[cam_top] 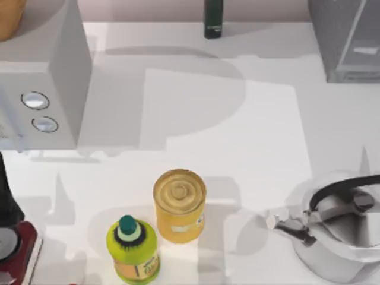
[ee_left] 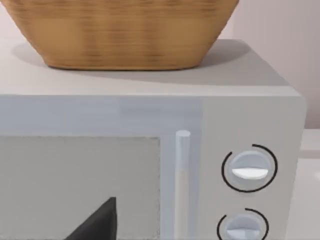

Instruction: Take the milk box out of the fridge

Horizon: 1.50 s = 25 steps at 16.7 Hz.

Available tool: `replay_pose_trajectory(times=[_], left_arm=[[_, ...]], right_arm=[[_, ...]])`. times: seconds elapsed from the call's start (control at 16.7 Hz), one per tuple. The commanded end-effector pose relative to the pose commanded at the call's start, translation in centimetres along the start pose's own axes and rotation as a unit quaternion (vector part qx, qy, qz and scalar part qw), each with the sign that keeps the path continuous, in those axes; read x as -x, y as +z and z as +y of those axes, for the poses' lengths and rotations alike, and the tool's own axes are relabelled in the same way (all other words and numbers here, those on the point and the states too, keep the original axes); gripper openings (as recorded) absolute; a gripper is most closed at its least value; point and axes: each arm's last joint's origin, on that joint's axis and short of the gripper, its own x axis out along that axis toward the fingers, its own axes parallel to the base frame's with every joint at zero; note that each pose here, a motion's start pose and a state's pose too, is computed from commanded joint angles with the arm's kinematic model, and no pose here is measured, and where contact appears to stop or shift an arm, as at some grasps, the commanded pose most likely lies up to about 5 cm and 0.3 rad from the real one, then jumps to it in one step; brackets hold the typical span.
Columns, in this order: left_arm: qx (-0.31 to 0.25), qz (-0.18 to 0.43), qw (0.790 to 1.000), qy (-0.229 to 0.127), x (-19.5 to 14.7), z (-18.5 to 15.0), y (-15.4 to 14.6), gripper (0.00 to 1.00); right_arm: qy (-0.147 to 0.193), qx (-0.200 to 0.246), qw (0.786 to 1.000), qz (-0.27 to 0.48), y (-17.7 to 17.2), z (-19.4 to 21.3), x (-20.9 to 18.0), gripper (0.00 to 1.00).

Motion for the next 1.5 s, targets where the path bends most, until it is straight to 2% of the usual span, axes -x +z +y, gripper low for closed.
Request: replay_pose_trajectory(times=[0.42,0.84,1.32,1.5], left_arm=[[0.0,0.0,1.0,0.0,0.0,0.0,0.0,1.0],[0.0,0.0,1.0,0.0,0.0,0.0,0.0,1.0],[0.0,0.0,1.0,0.0,0.0,0.0,0.0,1.0],[0.0,0.0,1.0,0.0,0.0,0.0,0.0,1.0]], right_arm=[[-0.017,-0.014,0.999,0.046,-4.3,-4.7,-4.4,1.0],[-0.008,-0.018,0.999,0.042,-8.3,-7.7,-5.4,1.0],[-0.001,-0.016,0.999,0.037,-8.6,-7.7,-5.5,1.0],[0.015,0.011,1.0,-0.002,-6.9,-7.5,-7.2,1.0]])
